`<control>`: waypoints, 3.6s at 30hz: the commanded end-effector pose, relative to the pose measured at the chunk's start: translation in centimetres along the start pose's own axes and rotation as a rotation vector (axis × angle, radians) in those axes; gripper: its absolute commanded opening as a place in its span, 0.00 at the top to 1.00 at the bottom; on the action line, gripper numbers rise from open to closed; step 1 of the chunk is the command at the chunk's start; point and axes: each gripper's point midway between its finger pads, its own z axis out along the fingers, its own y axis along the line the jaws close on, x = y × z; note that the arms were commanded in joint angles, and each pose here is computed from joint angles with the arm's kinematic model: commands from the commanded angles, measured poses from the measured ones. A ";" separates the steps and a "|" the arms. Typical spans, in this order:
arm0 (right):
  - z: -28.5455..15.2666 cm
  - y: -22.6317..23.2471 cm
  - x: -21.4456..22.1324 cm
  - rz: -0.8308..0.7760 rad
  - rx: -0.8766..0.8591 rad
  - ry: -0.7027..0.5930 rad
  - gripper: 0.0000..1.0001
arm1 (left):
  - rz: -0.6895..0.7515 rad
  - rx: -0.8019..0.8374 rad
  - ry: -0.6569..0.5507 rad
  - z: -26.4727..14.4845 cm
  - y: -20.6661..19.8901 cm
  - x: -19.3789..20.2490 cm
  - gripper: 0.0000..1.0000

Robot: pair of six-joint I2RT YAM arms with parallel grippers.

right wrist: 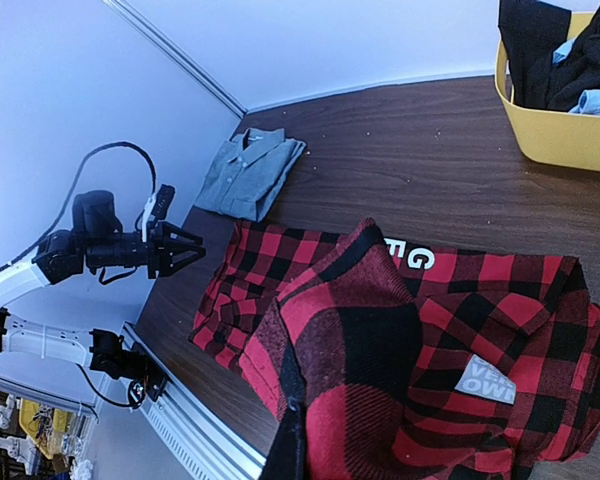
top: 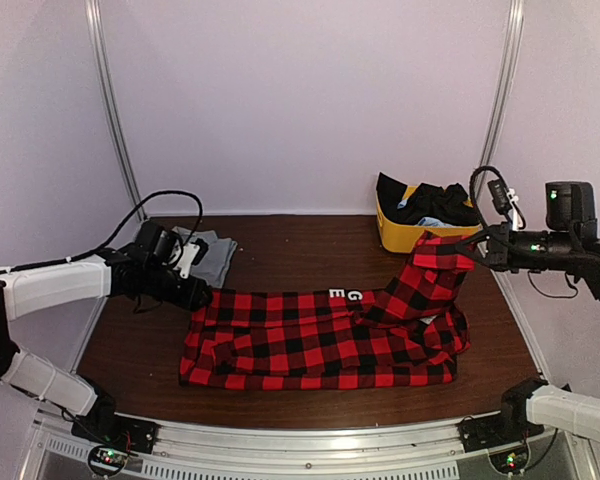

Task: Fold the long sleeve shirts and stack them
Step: Fold the 1/3-folded shirt at the center of the board, then pass from the right arm to the left, then fold the sleeve of the rectangle-folded shirt.

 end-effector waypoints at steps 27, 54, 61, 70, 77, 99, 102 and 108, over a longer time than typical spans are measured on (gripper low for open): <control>13.5 -0.7 -1.9 0.027 -0.241 0.192 1.00 | 0.377 0.417 -0.580 -3.9 -16.0 -13.8 0.29; 16.0 1.5 4.1 0.175 -0.460 0.361 1.00 | 1.285 0.100 -0.722 2.5 -29.5 -11.9 0.28; 16.1 1.4 4.4 0.181 -0.465 0.360 1.00 | 1.288 0.112 -0.746 2.9 -30.8 -11.7 0.43; 16.2 1.4 4.4 0.180 -0.465 0.358 1.00 | 1.290 0.164 -0.730 2.9 -31.7 -11.2 0.80; 15.6 1.1 4.6 0.154 -0.429 0.358 0.78 | 1.241 0.186 -0.685 2.5 -31.3 -10.9 1.00; 6.9 -5.8 -2.9 -0.059 0.138 0.147 0.27 | 1.282 0.395 -0.481 -6.4 -38.8 -5.8 1.00; 8.0 -6.9 -2.8 -0.044 0.148 0.145 0.27 | 1.311 0.429 -0.442 -7.1 -40.5 -3.2 1.00; 9.8 -8.5 -1.4 -0.015 0.147 0.182 0.27 | 1.330 0.497 -0.246 -6.9 -43.2 2.0 1.00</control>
